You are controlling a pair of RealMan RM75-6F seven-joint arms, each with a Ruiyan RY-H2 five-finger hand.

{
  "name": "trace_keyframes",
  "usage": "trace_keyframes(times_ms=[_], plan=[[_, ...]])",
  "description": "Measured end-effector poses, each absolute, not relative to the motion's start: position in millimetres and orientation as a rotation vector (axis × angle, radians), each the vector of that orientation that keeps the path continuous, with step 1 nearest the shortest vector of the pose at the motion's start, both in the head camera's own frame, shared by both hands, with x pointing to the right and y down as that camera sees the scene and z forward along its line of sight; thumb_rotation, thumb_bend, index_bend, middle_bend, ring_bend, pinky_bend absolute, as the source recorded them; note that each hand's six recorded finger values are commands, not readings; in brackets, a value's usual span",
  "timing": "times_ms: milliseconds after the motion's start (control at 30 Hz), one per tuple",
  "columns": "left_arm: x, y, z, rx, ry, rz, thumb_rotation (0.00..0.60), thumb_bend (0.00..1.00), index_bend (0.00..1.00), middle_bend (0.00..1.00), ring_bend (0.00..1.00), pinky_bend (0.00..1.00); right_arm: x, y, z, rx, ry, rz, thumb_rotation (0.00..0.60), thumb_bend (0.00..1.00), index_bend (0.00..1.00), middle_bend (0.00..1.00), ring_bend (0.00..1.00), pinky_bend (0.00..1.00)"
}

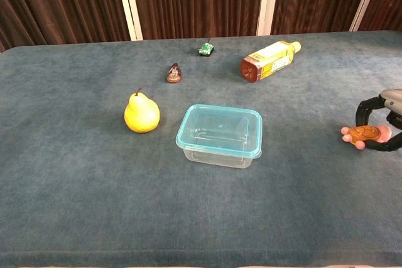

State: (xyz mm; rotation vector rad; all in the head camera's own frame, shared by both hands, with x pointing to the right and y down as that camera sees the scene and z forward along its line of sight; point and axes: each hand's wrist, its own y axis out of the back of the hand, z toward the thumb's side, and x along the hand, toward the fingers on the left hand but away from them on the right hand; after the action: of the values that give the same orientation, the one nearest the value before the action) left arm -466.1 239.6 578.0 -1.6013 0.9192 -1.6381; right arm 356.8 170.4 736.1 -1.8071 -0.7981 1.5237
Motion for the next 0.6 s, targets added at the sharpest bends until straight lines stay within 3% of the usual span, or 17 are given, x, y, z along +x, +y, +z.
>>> trace_keyframes(times_ms=[100,467,533,600], plan=[[-466.3,239.6,577.7,-1.601,0.921,-1.638,0.600,0.47,0.14,0.00,0.08,0.28,356.3,168.3,734.0,-1.795,-0.823,1.495,0.600,1.00,0.86,0.69,1.00,1.00],[-466.5,239.4,578.1,-1.600,0.920,-1.642,0.600,0.47,0.14,0.00,0.08,0.28,358.4,168.3,733.1,-1.760,-0.839,1.453,0.600,1.00,0.86,0.75,1.00,1.00],[-466.7,239.6,578.0,-1.600,0.921,-1.643,0.600,0.47,0.14,0.00,0.08,0.28,359.6,169.2,733.5,-1.771,-0.835,1.455,0.600,0.98,0.77,0.70,1.00,1.00],[-466.7,239.6,578.0,-1.601,0.921,-1.643,0.600,0.47,0.14,0.00,0.08,0.28,361.2,171.0,734.5,-1.791,-0.822,1.465,0.600,0.81,0.55,0.56,1.00,1.00]])
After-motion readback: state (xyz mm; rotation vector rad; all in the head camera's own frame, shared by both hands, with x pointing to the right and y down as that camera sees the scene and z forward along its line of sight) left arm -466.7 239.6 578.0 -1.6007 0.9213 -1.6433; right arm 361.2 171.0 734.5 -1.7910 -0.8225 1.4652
